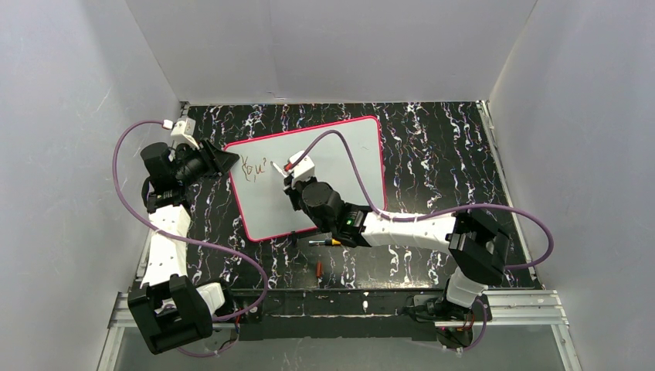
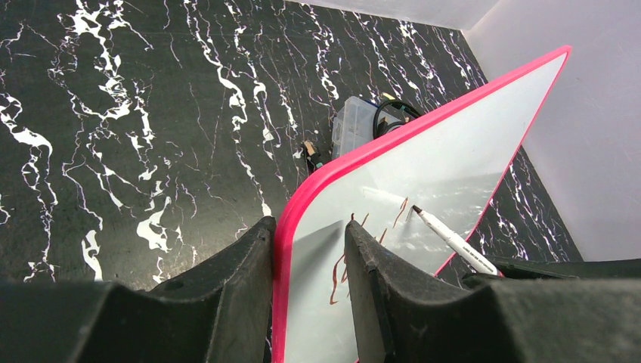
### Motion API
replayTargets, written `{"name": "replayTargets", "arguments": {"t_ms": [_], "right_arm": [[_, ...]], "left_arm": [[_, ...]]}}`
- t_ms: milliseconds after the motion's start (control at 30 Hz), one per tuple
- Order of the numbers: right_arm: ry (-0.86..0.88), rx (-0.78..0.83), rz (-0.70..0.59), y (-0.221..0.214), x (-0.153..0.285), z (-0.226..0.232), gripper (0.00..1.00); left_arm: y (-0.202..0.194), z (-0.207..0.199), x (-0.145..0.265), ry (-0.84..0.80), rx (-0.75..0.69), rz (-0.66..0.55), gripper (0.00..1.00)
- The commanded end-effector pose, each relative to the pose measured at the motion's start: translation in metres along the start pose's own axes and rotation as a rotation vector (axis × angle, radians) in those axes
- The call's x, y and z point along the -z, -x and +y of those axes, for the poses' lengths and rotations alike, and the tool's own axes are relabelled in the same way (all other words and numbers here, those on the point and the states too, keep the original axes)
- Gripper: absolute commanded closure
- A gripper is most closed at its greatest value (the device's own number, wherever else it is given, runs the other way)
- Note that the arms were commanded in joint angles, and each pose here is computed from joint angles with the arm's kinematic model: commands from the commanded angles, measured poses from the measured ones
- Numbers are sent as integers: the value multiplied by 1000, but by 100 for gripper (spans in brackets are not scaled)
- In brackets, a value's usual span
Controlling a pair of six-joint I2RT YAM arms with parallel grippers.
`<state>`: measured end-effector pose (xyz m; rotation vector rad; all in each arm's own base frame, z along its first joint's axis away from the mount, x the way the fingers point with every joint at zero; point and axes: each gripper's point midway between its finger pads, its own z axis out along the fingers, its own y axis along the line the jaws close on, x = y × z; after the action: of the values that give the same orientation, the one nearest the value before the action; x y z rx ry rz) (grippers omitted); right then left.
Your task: Write a sentence on the whiteboard
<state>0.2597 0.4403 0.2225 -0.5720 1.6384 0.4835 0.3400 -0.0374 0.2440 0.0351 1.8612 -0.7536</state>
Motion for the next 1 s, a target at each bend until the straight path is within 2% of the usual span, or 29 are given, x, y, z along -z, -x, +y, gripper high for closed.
{"name": "replayTargets", "arguments": {"t_ms": [0, 300, 700, 967], "right_arm": [[-34, -40, -13, 3, 6, -9, 99], [9, -54, 24, -13, 13, -3, 99], [20, -53, 26, -13, 16, 2, 99], [-39, -66, -28, 6, 9, -5, 99]], "left_arm": [[5, -21, 6, -64, -31, -4, 64], [5, -22, 6, -64, -32, -6, 64], [5, -22, 6, -65, -32, -4, 64], [5, -21, 6, -64, -33, -4, 64]]}}
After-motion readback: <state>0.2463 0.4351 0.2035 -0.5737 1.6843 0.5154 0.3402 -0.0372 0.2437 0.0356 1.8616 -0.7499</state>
